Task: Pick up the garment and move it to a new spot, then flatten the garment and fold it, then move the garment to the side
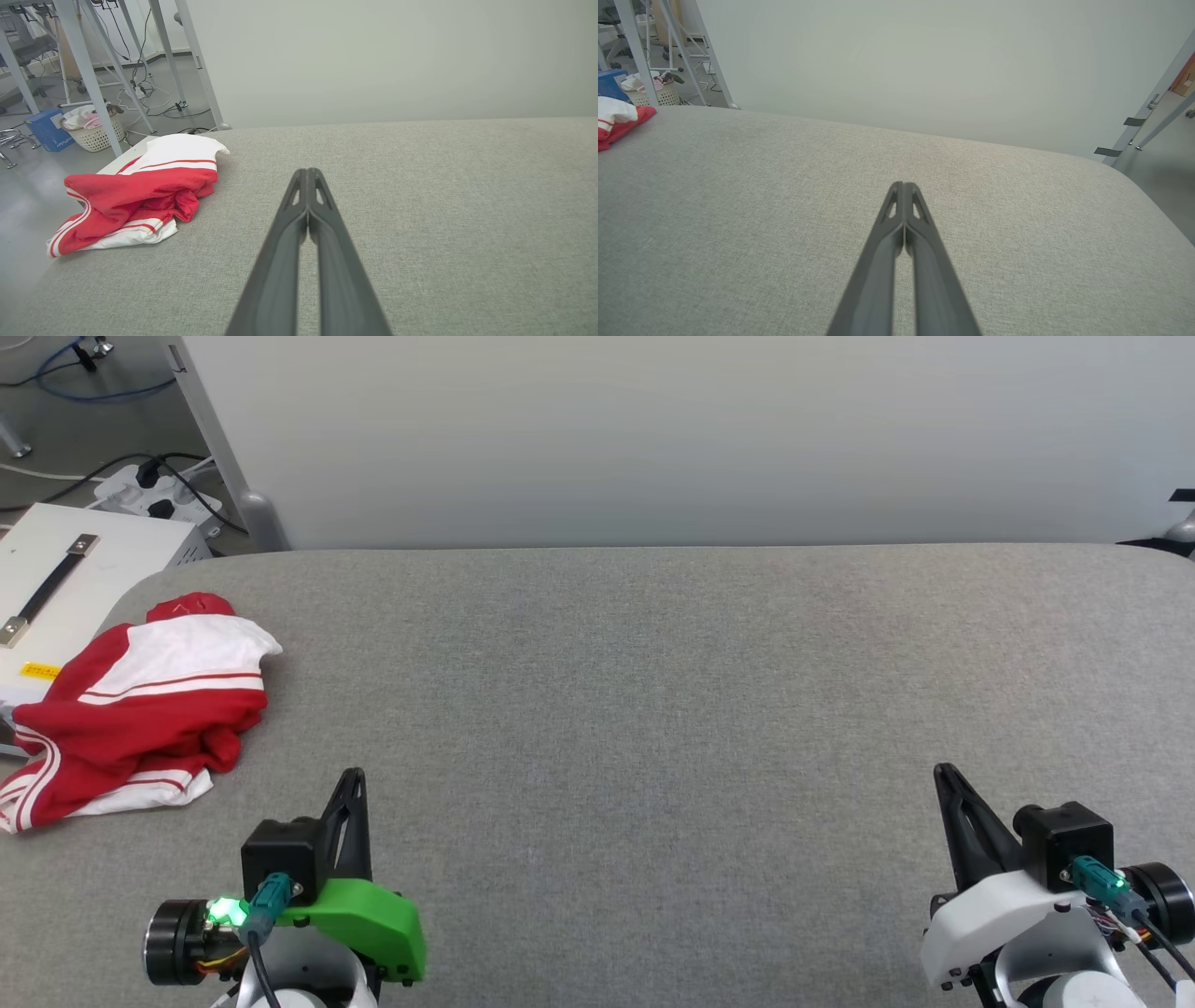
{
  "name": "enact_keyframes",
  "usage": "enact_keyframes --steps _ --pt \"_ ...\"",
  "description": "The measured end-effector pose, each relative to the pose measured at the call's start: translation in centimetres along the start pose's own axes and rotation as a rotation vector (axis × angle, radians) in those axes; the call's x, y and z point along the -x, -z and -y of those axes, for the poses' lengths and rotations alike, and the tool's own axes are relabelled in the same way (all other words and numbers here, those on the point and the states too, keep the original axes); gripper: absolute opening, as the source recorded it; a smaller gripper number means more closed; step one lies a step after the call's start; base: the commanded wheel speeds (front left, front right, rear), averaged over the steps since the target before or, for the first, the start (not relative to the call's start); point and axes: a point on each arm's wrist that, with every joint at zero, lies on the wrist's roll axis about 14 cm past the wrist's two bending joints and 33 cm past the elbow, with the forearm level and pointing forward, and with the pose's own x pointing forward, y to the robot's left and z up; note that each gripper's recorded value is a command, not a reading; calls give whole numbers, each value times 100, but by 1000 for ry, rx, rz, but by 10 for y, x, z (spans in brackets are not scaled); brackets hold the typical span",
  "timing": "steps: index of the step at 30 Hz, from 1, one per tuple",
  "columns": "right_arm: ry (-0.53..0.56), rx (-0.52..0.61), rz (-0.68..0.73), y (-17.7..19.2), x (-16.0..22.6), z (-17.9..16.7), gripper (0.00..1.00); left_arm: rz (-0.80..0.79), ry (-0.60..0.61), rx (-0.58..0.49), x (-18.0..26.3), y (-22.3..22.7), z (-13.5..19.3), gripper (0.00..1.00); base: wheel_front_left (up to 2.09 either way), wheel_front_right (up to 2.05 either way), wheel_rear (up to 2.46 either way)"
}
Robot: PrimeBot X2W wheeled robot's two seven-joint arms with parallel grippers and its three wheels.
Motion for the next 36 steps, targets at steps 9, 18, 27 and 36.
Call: enact_keyframes --steps 9,18,27,36 --pt "0 0 0 0 0 0 0 0 0 0 0 0 0 0 0 0 0" --pt "0 -1 0 0 0 0 100 -1 -1 0 0 0 0 100 0 0 0" --pt "5 -12 8 -1 0 2 100 7 -5 1 0 0 -1 100 0 0 0" --pt "19 -32 49 -10 0 7 100 32 -11 18 0 -5 -1 100 0 0 0"
